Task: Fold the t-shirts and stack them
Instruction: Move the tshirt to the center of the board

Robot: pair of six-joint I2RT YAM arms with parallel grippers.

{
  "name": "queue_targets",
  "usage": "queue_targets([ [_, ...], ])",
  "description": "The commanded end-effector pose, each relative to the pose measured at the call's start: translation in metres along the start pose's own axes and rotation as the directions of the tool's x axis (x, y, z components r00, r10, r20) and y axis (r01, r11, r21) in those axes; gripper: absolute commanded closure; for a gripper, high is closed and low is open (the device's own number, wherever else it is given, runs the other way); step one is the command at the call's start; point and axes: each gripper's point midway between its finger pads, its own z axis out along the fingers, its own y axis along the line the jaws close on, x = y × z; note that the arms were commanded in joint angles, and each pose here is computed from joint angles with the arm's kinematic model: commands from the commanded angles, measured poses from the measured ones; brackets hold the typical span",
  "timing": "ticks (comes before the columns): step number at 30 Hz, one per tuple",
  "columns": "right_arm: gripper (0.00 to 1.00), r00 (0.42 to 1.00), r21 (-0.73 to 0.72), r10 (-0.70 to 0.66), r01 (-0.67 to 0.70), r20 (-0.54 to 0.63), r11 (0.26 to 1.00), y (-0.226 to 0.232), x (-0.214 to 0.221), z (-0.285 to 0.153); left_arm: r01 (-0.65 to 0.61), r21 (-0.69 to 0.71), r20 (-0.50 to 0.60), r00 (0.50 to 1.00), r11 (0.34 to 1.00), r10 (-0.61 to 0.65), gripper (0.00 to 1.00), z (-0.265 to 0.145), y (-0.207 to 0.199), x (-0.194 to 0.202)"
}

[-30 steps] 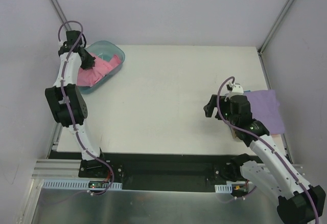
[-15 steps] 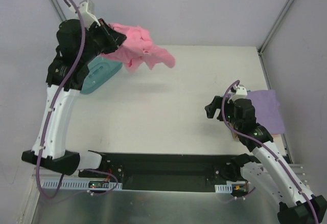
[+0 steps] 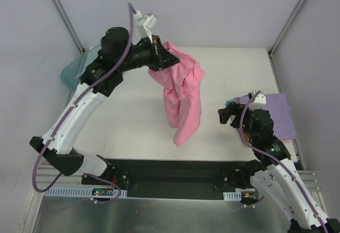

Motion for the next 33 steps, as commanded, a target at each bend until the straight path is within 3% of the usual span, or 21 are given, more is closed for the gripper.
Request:
queue_targets([
  [1, 0.03, 0.999, 0.078, 0.005, -0.009, 0.047, 0.997, -0.015, -0.008, -0.008, 0.08, -0.116, -0.074, 0.993, 0.99, -0.089, 1.0, 0.039, 0.049, 0.042],
  [3, 0.04, 0.999, 0.068, 0.003, -0.006, 0.038, 0.998, -0.013, -0.007, -0.007, 0.141, -0.255, -0.112, 0.978, 0.957, -0.174, 1.0, 0.054, 0.092, 0.078],
  [5, 0.04, 1.0, 0.076, 0.0, -0.001, 0.012, 0.997, -0.014, -0.002, -0.003, 0.164, -0.369, -0.166, 0.957, 0.915, -0.238, 0.94, 0.063, 0.131, 0.119],
  [6, 0.03, 1.0, 0.073, 0.002, -0.002, 0.0, 0.997, -0.012, -0.002, -0.002, 0.159, -0.446, -0.156, 0.955, 0.881, -0.251, 0.77, 0.064, 0.152, 0.13],
  [7, 0.04, 1.0, 0.079, 0.001, 0.001, -0.025, 0.997, -0.012, 0.002, 0.002, 0.163, -0.492, -0.165, 0.947, 0.855, -0.276, 0.7, 0.065, 0.166, 0.142],
  [8, 0.03, 0.999, 0.072, 0.005, -0.002, -0.039, 0.997, -0.01, 0.004, 0.004, 0.175, -0.536, -0.186, 0.93, 0.826, -0.318, 0.57, 0.068, 0.188, 0.159],
  [9, 0.04, 0.998, 0.05, 0.0, 0.003, -0.058, 0.999, -0.006, 0.006, 0.005, 0.199, -0.557, -0.214, 0.904, 0.806, -0.371, 0.34, 0.066, 0.196, 0.172],
  [10, 0.04, 0.997, 0.045, -0.005, 0.009, -0.08, 0.999, -0.005, 0.01, 0.008, 0.219, -0.587, -0.232, 0.877, 0.779, -0.421, 0.25, 0.066, 0.208, 0.187],
  [14, 0.03, 0.989, -0.041, -0.013, 0.007, -0.145, 0.999, 0.01, 0.023, 0.014, 0.276, -0.693, -0.189, 0.822, 0.666, -0.538, 0.11, 0.036, 0.246, 0.215],
  [16, 0.03, 0.983, -0.076, -0.003, -0.011, -0.185, 0.997, 0.018, 0.031, 0.021, 0.269, -0.74, -0.139, 0.836, 0.617, -0.531, 0.04, 0.016, 0.258, 0.215],
  [18, 0.03, 0.975, -0.099, 0.008, -0.031, -0.224, 0.995, 0.024, 0.037, 0.025, 0.269, -0.772, -0.135, 0.816, 0.576, -0.562, 0.03, -0.004, 0.266, 0.234],
  [21, 0.03, 0.951, -0.108, 0.023, -0.059, -0.309, 0.992, 0.03, 0.054, 0.036, 0.266, -0.775, -0.157, 0.798, 0.574, -0.581, 0.03, -0.023, 0.258, 0.253],
  [25, 0.03, 0.9, -0.121, 0.042, -0.105, -0.435, 0.987, 0.052, 0.086, 0.047, 0.213, -0.722, -0.291, 0.769, 0.658, -0.569, 0.06, -0.022, 0.225, 0.289],
  [28, 0.02, 0.876, -0.11, 0.019, -0.082, -0.482, 0.991, 0.061, 0.1, 0.05, 0.173, -0.687, -0.397, 0.724, 0.705, -0.564, 0.11, -0.013, 0.205, 0.323],
  [33, 0.03, 0.874, -0.038, 0.042, -0.068, -0.484, 0.997, 0.053, 0.1, 0.052, 0.123, -0.706, -0.461, 0.668, 0.697, -0.584, 0.31, 0.003, 0.208, 0.358],
])
